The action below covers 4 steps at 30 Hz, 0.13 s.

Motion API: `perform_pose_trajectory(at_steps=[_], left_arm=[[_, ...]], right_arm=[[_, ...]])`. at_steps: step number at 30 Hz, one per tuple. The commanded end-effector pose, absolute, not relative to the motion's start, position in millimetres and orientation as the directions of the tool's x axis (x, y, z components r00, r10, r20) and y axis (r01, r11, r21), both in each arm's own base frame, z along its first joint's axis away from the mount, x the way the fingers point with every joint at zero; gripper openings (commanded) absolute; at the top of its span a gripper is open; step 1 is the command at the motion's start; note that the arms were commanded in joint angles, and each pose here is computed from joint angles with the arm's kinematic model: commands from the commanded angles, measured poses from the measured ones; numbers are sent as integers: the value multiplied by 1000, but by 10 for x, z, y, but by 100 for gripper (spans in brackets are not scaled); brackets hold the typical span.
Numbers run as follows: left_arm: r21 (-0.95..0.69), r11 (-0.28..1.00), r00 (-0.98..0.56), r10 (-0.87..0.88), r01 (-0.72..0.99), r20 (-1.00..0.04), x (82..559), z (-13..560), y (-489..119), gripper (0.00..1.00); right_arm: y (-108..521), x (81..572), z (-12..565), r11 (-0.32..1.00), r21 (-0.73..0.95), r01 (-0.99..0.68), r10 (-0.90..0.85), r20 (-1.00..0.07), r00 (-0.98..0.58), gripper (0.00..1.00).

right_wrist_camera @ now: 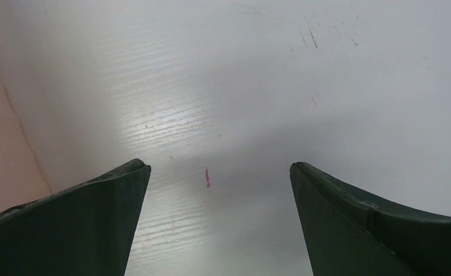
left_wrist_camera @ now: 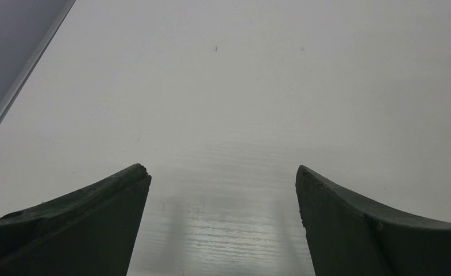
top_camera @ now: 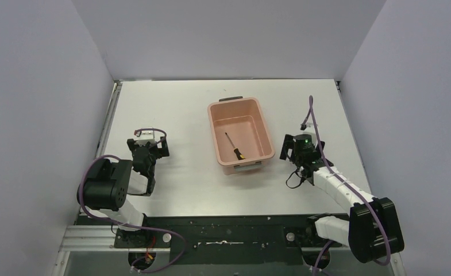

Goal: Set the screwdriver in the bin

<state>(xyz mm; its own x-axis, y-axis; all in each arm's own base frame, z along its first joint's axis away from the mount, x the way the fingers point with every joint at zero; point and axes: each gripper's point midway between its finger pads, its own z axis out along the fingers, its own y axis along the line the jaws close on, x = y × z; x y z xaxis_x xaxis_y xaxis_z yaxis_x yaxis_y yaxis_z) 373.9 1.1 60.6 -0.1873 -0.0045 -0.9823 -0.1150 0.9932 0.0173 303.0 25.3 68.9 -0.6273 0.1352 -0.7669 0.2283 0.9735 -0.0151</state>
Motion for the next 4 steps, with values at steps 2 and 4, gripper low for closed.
perform_pose_trajectory(at_steps=[2,4], left_arm=[[4,994,-144,-11,-108,-990,3804,733,-3,97],[4,994,-143,-12,-109,-990,3797,732,0,97]], right_arm=[[252,3219,912,961,61,269,193,-845,-498,100],[255,3221,921,961,64,268,195,-846,-496,100]])
